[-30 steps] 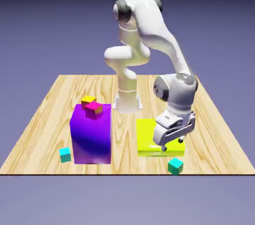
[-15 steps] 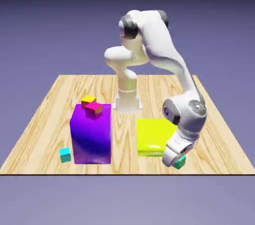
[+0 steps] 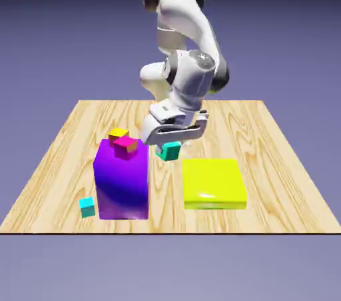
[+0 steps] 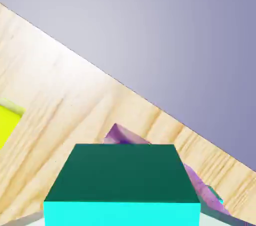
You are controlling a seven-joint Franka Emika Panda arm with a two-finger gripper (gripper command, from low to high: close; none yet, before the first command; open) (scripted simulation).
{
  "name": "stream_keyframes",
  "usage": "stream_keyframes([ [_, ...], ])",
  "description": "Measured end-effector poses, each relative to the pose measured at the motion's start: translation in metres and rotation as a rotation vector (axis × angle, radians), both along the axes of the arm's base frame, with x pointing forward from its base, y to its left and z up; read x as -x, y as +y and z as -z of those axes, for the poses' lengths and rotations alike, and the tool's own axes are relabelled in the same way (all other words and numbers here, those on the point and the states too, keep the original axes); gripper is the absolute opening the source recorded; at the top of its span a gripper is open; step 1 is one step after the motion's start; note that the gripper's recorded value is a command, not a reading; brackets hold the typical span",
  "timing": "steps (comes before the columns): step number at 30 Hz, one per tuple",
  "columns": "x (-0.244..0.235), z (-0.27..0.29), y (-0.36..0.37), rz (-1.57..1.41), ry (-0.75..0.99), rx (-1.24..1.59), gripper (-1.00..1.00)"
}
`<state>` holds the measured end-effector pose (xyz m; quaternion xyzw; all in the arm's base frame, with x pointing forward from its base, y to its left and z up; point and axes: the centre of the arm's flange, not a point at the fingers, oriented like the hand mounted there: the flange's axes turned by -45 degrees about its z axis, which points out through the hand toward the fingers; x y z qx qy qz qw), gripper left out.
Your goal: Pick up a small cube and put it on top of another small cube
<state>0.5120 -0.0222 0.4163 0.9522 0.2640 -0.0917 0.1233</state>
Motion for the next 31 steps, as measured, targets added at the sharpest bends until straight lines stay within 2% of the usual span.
stream_keyframes([
  [6,0.056,-0.04,-0.077,0.074,0.019,-0.08,-1.0],
  [11,0.104,-0.045,-0.133,0.117,0.053,-0.188,-1.0],
  [19,0.108,-0.028,-0.13,0.11,0.037,-0.177,-1.0],
  [29,0.113,0.021,-0.136,0.115,0.051,-0.187,-1.0],
  [30,0.113,0.024,-0.137,0.115,0.052,-0.188,1.0],
  [31,0.113,0.024,-0.137,0.115,0.052,-0.186,1.0],
])
